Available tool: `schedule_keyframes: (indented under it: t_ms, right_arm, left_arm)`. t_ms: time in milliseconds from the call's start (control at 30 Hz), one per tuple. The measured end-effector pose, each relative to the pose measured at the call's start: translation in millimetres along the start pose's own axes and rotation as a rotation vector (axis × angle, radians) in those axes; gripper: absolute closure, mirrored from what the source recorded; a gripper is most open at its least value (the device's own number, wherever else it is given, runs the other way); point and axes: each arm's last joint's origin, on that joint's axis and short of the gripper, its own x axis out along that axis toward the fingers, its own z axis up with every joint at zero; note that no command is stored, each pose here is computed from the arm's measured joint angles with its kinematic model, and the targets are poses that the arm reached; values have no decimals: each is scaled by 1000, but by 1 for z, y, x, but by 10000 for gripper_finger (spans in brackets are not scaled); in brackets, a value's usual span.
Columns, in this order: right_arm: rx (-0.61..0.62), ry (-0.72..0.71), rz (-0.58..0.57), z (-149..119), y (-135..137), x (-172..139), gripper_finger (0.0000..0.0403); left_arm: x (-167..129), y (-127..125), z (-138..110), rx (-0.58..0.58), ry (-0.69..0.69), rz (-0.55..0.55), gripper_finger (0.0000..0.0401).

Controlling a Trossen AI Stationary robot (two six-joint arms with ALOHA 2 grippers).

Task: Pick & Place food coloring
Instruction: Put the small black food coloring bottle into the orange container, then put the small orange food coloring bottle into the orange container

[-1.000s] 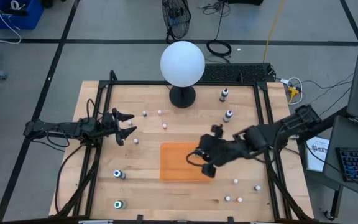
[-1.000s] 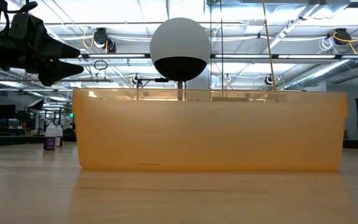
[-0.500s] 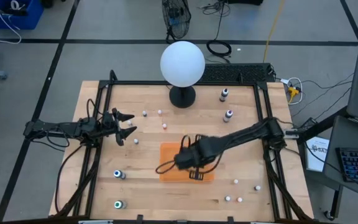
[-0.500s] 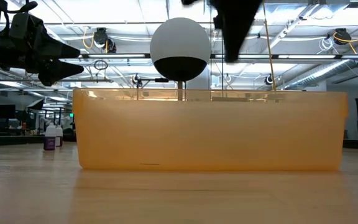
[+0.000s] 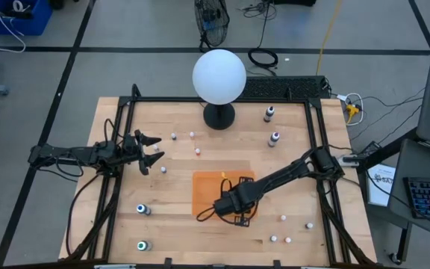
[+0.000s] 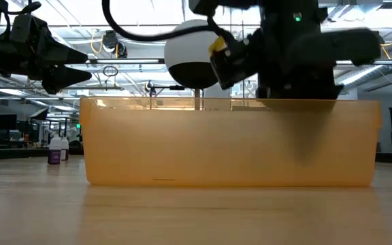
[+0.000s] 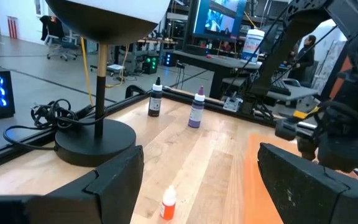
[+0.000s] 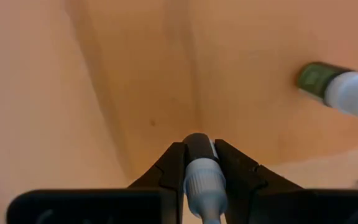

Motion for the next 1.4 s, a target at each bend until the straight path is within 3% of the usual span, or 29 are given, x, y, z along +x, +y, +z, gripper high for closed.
schedule_keyframes:
  t_ms: [167, 333, 467, 867, 1133, 1400]
  right_arm:
    - [6, 0, -4, -2, -1, 9, 344]
    - [49, 2, -7, -3, -2, 11, 287]
    - [73, -6, -1, -3, -2, 9, 264]
    - [188, -128, 82, -16, -10, -44, 271]
    - [425, -49, 192, -63, 5, -88, 271]
    - [588, 37, 96, -118, 38, -90, 271]
  left_arm:
    - [0, 0, 0, 0, -1, 0, 91]
    - [0, 0, 0, 0, -1, -1, 91]
    - [0, 0, 0, 0, -1, 0, 91]
    - [0, 0, 0, 0, -1, -1, 91]
    - [0, 0, 0, 0, -1, -1, 91]
    - [0, 0, 0, 0, -1, -1, 91]
